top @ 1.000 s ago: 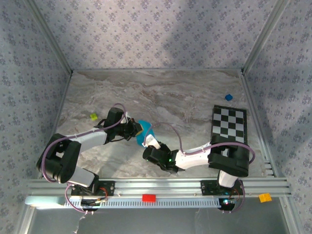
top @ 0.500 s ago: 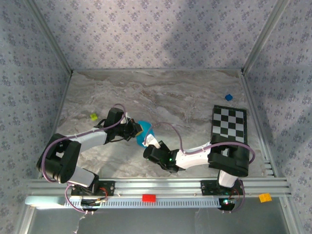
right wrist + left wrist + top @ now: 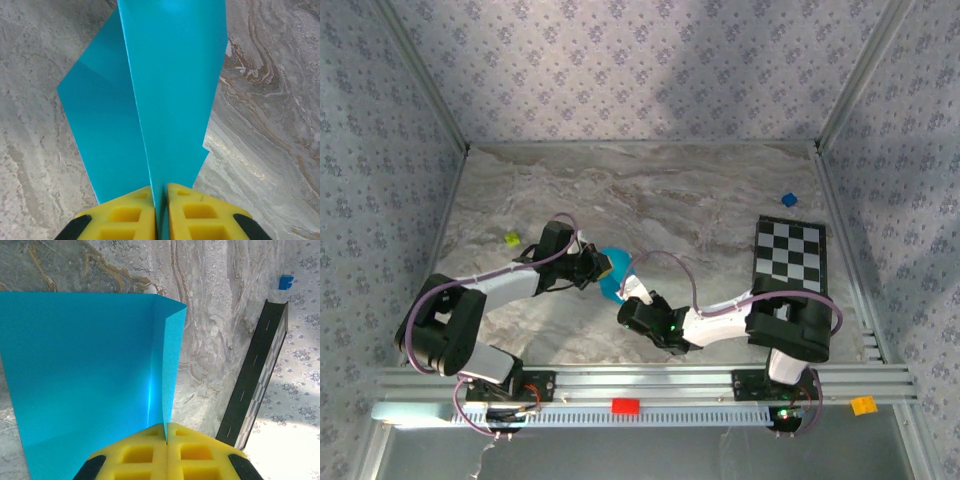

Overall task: Fold a paper plane with a square sheet of paper (pick it up from the middle)
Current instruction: Fourth fold the wing at the center of the table.

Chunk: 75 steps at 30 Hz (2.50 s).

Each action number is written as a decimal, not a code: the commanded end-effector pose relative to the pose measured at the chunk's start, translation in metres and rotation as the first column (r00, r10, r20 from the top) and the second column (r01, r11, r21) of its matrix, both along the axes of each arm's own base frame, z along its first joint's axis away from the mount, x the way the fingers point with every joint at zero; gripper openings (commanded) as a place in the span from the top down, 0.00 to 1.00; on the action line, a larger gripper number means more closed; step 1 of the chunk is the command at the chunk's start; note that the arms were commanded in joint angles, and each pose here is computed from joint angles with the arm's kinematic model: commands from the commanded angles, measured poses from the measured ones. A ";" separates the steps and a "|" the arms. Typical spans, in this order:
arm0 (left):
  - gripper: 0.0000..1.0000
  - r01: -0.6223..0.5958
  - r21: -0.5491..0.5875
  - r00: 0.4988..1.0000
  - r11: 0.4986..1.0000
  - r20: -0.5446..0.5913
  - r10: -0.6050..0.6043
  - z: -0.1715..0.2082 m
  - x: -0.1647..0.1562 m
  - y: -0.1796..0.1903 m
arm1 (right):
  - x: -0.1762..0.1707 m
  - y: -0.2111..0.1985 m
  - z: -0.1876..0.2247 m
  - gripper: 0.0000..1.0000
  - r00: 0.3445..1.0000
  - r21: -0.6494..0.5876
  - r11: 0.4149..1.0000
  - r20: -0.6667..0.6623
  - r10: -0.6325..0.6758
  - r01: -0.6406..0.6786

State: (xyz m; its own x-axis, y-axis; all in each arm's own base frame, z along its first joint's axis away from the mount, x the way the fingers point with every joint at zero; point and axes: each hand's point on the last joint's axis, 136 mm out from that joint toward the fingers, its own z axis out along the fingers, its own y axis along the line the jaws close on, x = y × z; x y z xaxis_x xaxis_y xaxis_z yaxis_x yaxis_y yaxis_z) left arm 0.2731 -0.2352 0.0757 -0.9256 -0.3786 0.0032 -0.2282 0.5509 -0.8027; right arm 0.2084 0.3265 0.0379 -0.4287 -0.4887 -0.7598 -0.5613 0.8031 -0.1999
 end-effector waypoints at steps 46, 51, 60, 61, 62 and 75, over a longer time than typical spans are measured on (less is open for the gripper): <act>0.49 -0.082 0.110 0.996 0.991 0.042 0.078 0.013 -0.006 0.029 | 0.001 0.014 -0.021 0.99 0.963 0.286 0.955 -0.269 0.004 0.075; 0.59 -0.085 0.107 0.996 0.991 0.032 0.082 0.010 -0.006 0.028 | 0.000 0.016 -0.023 0.98 0.949 0.344 0.935 -0.314 0.033 0.082; 0.86 -0.070 0.100 0.997 0.993 0.020 0.068 0.006 -0.006 0.025 | 0.002 0.018 -0.028 0.98 0.880 0.431 0.890 -0.469 0.080 0.149; 0.90 -0.067 0.096 0.998 0.993 0.016 0.065 0.004 -0.006 0.024 | 0.002 0.018 -0.029 0.98 0.868 0.436 0.885 -0.490 0.083 0.161; 0.91 -0.062 0.091 0.998 0.994 0.014 0.061 0.004 -0.007 0.023 | 0.002 0.018 -0.030 0.98 0.856 0.439 0.882 -0.510 0.085 0.174; 0.99 -0.011 0.037 1.000 0.999 0.001 0.011 -0.009 -0.006 0.005 | 0.006 0.021 -0.042 0.97 0.704 0.449 0.836 -0.701 0.111 0.315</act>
